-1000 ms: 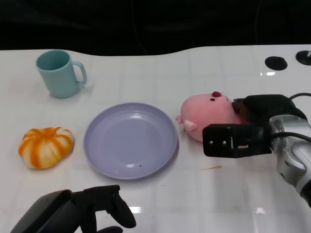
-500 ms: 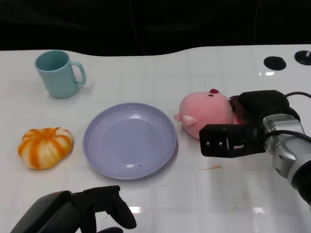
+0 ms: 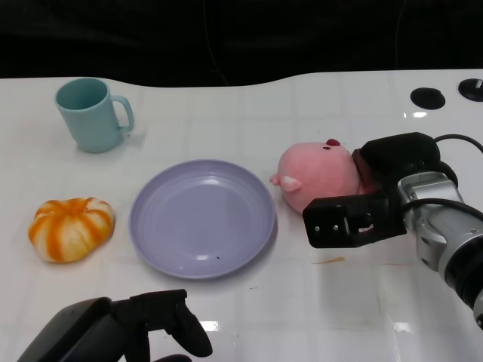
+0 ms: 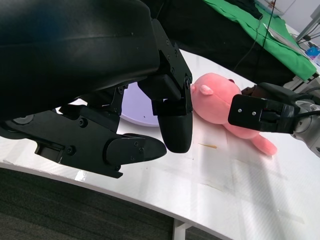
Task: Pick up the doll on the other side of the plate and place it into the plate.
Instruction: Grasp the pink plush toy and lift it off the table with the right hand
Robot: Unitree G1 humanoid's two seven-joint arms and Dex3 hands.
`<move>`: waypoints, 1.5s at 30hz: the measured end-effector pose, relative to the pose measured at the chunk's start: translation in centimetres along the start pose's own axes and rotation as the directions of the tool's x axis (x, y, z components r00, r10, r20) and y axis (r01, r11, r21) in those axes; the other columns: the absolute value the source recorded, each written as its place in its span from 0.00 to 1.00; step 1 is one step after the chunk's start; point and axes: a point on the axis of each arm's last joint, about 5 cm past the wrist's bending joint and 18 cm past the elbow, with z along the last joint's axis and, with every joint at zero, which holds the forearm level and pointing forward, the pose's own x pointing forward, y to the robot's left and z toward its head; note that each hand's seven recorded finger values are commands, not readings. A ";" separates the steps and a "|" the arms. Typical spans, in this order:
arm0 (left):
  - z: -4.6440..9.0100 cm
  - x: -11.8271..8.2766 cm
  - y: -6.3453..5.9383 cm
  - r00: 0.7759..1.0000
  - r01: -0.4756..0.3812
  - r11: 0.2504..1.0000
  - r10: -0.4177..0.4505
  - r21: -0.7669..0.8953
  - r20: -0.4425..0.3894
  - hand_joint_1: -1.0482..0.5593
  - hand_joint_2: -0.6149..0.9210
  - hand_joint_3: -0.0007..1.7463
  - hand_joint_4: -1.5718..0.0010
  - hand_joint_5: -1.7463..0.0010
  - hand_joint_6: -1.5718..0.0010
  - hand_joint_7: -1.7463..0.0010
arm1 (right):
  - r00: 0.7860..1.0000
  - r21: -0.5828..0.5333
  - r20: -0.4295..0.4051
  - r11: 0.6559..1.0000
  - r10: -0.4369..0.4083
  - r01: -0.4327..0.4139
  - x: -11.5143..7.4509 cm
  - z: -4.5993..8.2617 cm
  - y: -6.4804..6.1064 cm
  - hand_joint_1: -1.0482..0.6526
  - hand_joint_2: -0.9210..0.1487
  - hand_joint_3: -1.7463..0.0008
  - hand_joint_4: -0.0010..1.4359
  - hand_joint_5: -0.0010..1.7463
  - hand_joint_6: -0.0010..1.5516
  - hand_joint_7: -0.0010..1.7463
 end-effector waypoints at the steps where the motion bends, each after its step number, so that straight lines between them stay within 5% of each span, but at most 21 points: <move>1: 0.0 0.0 0.0 1.000 0.000 1.000 0.000 0.000 0.000 0.50 1.00 0.24 0.63 0.02 0.58 0.42 | 1.000 0.012 -0.001 1.000 -0.008 0.008 0.0 0.0 0.0 0.39 0.00 0.84 0.54 0.68 0.59 0.01; 5: 0.0 0.0 0.0 1.000 0.000 1.000 0.000 -0.001 -0.004 0.50 1.00 0.24 0.63 0.02 0.58 0.42 | 0.998 0.109 -0.026 0.993 -0.049 0.051 -0.1 -0.4 0.4 0.41 0.00 0.87 0.56 0.95 0.68 0.03; 8: 0.0 0.1 0.0 1.000 0.000 1.000 0.000 -0.001 -0.004 0.50 1.00 0.24 0.63 0.02 0.58 0.42 | 0.996 0.188 -0.046 0.979 -0.074 0.082 -0.2 -0.7 0.7 0.43 0.00 0.86 0.59 0.99 0.79 0.08; 9: 0.0 0.1 0.0 1.000 0.000 1.000 0.000 -0.001 -0.004 0.50 1.00 0.24 0.63 0.02 0.58 0.42 | 0.995 0.217 -0.052 0.972 -0.084 0.093 -0.2 -0.7 0.8 0.43 0.00 0.84 0.59 1.00 0.78 0.16; 13: 0.0 0.1 0.1 1.000 -0.001 1.000 0.001 0.000 -0.004 0.50 1.00 0.24 0.63 0.02 0.58 0.42 | 0.988 0.338 -0.060 0.929 -0.143 0.154 -0.5 -1.0 1.3 0.44 0.08 0.73 0.62 1.00 0.54 0.76; 16: 0.0 0.1 0.1 1.000 -0.003 1.000 0.003 0.001 -0.004 0.50 1.00 0.24 0.63 0.02 0.58 0.42 | 0.983 0.391 -0.062 0.902 -0.171 0.182 -0.8 -1.1 1.7 0.43 0.11 0.68 0.64 1.00 0.46 0.96; 18: -0.1 0.1 0.1 1.000 -0.003 1.000 0.003 0.001 -0.004 0.50 1.00 0.24 0.63 0.03 0.58 0.42 | 0.979 0.426 -0.074 0.881 -0.192 0.205 -1.0 -1.4 1.9 0.44 0.22 0.56 0.65 1.00 0.47 0.91; 22: -0.1 0.1 0.2 1.000 -0.003 1.000 0.003 0.003 -0.006 0.50 1.00 0.25 0.63 0.04 0.58 0.42 | 0.965 0.490 -0.106 0.832 -0.239 0.260 -1.4 -2.0 1.6 0.46 0.30 0.51 0.66 1.00 0.53 0.77; 25: -0.1 0.1 0.2 1.000 -0.002 1.000 0.002 0.003 -0.004 0.50 1.00 0.25 0.62 0.03 0.58 0.42 | 0.956 0.519 -0.123 0.804 -0.268 0.292 -1.6 -2.5 1.5 0.47 0.33 0.49 0.66 1.00 0.47 0.96; 33: -0.2 0.2 0.2 1.000 0.001 1.000 -0.001 0.006 0.000 0.50 1.00 0.25 0.62 0.03 0.58 0.41 | 0.935 0.568 -0.135 0.748 -0.327 0.344 -2.1 -2.7 0.9 0.50 0.43 0.36 0.68 1.00 0.48 1.00; 38: -0.1 0.3 0.1 1.000 0.005 1.000 -0.005 0.006 0.010 0.50 1.00 0.24 0.62 0.02 0.58 0.41 | 0.917 0.605 -0.072 0.713 -0.393 0.353 -2.3 -2.0 -0.5 0.48 0.45 0.31 0.69 1.00 0.49 1.00; 45: 0.0 0.5 -0.2 1.000 0.015 1.000 -0.015 0.008 0.019 0.50 1.00 0.24 0.63 0.03 0.58 0.41 | 0.908 0.658 0.037 0.694 -0.418 0.293 -2.4 0.8 -2.3 0.47 0.54 0.19 0.66 1.00 0.48 1.00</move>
